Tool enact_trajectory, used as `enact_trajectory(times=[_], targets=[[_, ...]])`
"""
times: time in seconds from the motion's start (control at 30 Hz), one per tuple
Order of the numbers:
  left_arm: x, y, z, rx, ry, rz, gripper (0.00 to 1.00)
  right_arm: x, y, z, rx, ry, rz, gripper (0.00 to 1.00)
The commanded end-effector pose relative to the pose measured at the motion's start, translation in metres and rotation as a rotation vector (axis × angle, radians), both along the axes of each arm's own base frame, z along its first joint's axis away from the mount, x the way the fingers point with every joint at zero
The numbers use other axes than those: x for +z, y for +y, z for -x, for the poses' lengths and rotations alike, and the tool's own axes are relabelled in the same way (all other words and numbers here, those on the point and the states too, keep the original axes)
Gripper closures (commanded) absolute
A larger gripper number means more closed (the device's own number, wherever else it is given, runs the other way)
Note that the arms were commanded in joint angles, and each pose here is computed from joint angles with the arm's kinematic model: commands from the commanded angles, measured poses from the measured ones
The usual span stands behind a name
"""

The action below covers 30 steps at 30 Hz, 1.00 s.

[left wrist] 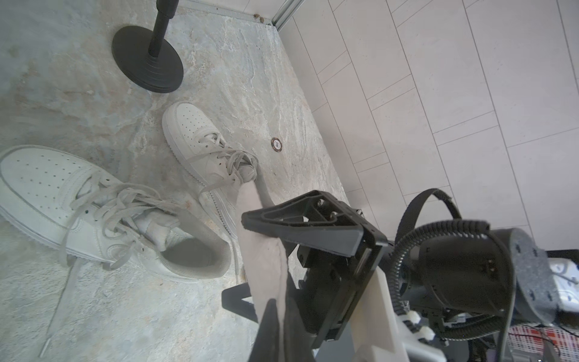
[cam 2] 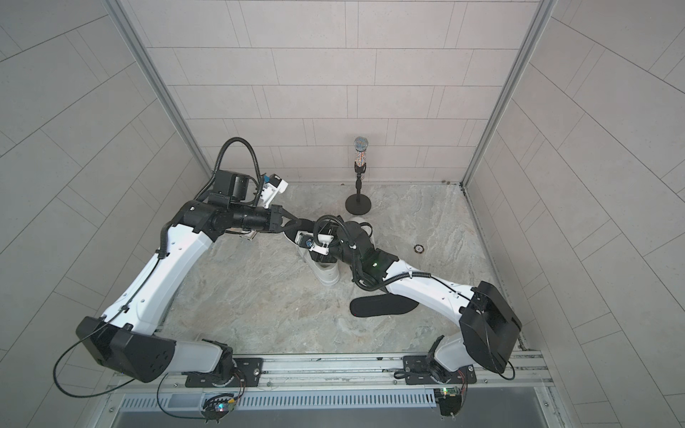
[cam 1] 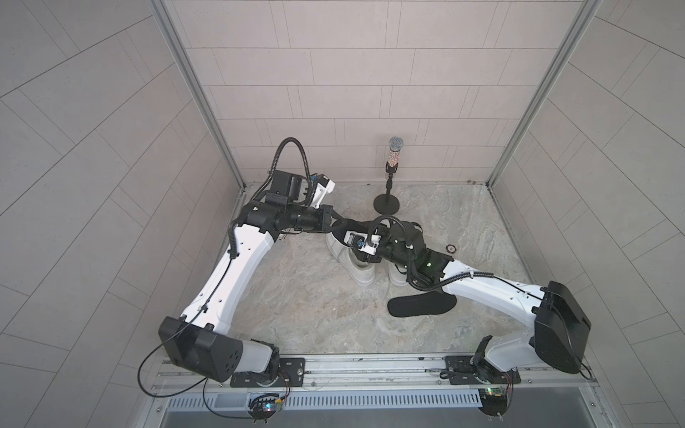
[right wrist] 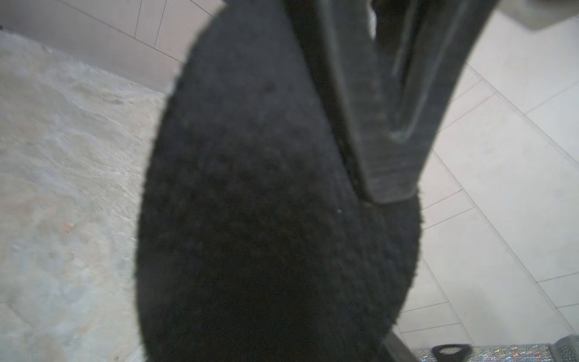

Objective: Insert the insole into the shoe
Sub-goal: Pick up the insole from the shoe.

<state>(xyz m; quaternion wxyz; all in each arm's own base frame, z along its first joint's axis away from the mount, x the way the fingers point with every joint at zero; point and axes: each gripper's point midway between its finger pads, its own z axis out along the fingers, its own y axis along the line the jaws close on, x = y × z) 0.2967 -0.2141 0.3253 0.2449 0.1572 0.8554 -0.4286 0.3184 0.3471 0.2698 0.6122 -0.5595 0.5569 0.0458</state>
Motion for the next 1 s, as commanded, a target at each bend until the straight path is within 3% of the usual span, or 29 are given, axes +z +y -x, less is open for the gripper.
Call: enact_trajectory(times=[0.0,0.13,0.37,0.53,0.73,0.9,0.97], targets=[[0.003,0.002,0.002,-0.038,-0.059,-0.031,1.00,-0.001,0.009,0.012,0.086,0.037,0.030,0.50],[0.007,-0.001,0.001,-0.050,-0.085,-0.011,1.00,-0.004,0.010,0.015,0.094,0.059,0.021,0.45],[0.007,0.001,-0.006,-0.013,-0.086,-0.014,1.00,-0.004,0.008,0.017,0.092,0.084,0.013,0.50],[-0.001,0.008,-0.008,0.021,-0.087,-0.059,0.80,-0.009,0.001,0.019,0.079,0.149,0.024,0.62],[0.002,0.016,-0.018,0.089,-0.098,-0.078,0.51,-0.017,-0.007,0.020,0.050,0.205,0.050,0.59],[-0.001,0.060,-0.039,0.326,-0.118,-0.160,0.47,-0.030,-0.024,0.005,-0.071,0.321,0.107,0.58],[-0.011,0.086,-0.045,0.443,-0.144,-0.259,0.46,-0.028,-0.033,-0.003,-0.142,0.375,0.133,0.58]])
